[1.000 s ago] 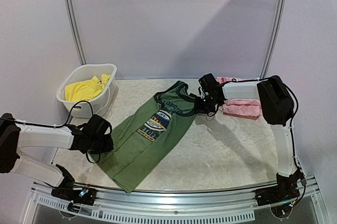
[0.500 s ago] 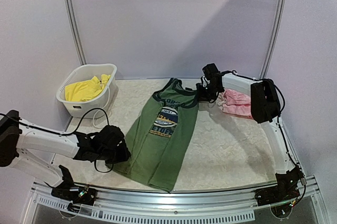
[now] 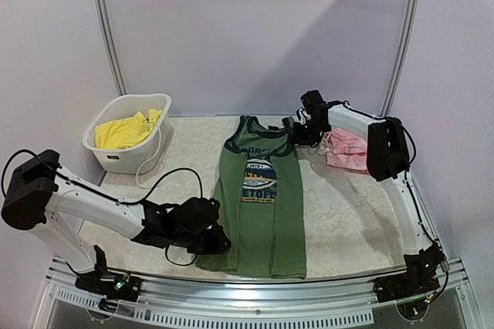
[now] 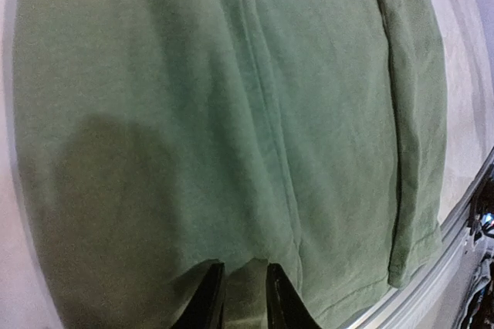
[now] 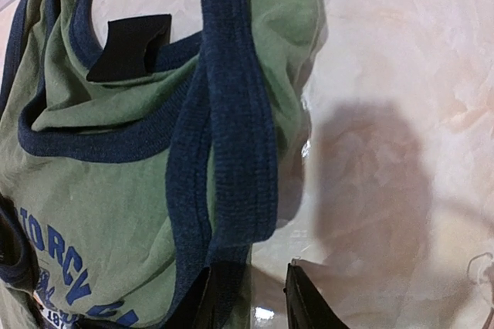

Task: Fold and stack the mixed laundry pile
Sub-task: Rotate the rectangle-folded tank top at the center of the board.

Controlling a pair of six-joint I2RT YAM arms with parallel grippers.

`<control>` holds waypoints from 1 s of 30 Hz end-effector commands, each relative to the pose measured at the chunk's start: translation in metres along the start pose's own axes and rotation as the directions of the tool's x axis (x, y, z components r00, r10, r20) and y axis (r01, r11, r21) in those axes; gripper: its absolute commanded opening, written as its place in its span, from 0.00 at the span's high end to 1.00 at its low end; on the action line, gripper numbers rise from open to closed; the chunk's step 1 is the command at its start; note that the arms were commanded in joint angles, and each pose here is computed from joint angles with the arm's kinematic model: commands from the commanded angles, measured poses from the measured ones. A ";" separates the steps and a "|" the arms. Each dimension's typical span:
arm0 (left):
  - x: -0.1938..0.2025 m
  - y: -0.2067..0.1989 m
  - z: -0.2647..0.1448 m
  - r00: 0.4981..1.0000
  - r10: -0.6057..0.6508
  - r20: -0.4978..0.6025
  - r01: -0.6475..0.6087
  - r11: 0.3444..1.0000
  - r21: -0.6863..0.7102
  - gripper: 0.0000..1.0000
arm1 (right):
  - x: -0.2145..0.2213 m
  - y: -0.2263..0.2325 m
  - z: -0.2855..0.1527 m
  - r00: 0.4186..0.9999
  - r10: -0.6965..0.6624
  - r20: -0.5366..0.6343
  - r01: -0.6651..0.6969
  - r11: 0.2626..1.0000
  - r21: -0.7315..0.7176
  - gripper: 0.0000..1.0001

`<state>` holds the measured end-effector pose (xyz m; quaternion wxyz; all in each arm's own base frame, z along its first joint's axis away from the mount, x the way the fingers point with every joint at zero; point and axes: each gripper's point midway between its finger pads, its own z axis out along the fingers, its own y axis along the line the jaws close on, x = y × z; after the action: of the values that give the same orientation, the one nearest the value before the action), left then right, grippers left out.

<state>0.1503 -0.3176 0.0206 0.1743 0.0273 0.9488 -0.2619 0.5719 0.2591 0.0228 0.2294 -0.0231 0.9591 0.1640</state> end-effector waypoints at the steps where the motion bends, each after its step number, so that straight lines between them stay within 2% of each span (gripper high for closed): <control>1: 0.001 0.009 -0.022 0.996 0.090 0.014 -0.088 0.992 -0.086 0.78 | -0.002 0.017 -0.036 0.999 -0.033 -0.010 0.032 0.999 -0.029 0.66; 5: -0.007 0.014 -0.047 0.988 0.137 0.064 -0.130 0.986 -0.106 0.67 | -0.001 0.028 -0.058 0.998 -0.065 -0.006 0.065 0.998 -0.021 0.62; 8: -0.016 0.017 -0.067 0.977 0.186 0.105 -0.174 0.978 -0.119 0.55 | 0.005 0.035 -0.073 0.997 -0.082 -0.008 0.081 0.996 -0.022 0.59; 12: -0.024 0.036 -0.086 0.954 0.274 0.124 -0.246 0.948 -0.203 0.46 | 0.027 0.047 -0.093 0.994 -0.108 -0.014 0.108 0.994 -0.005 0.51; 15: -0.023 0.043 -0.093 0.939 0.319 0.128 -0.289 0.935 -0.207 0.42 | 0.058 0.055 -0.107 0.992 -0.122 -0.029 0.122 0.992 0.007 0.45; 21: -0.011 0.058 -0.095 0.935 0.340 0.097 -0.321 0.931 -0.173 0.40 | 0.139 0.082 -0.132 0.989 -0.135 -0.054 0.134 0.991 -0.032 0.37; 24: 0.002 0.059 -0.092 0.943 0.328 0.055 -0.321 0.941 -0.106 0.40 | 0.178 0.091 -0.148 0.991 -0.121 -0.055 0.119 0.992 -0.045 0.35; 27: 0.010 0.057 -0.090 0.943 0.331 0.036 -0.329 0.943 -0.049 0.41 | 0.214 0.098 -0.159 0.997 -0.059 -0.059 0.052 0.992 -0.115 0.32; 28: 0.012 0.055 -0.089 0.942 0.333 0.033 -0.332 0.943 -0.033 0.42 | 0.233 0.092 -0.157 0.997 -0.031 -0.077 0.022 0.993 -0.114 0.27; 30: 0.014 0.052 -0.088 0.943 0.333 0.026 -0.333 0.943 -0.005 0.43 | 0.251 0.097 -0.170 0.998 -0.032 -0.061 0.024 0.990 -0.136 0.24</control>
<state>0.1246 -0.2189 0.0606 0.2462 0.1631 0.9359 -0.1919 0.2828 0.2998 0.0735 0.1728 -0.1054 0.9623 0.1817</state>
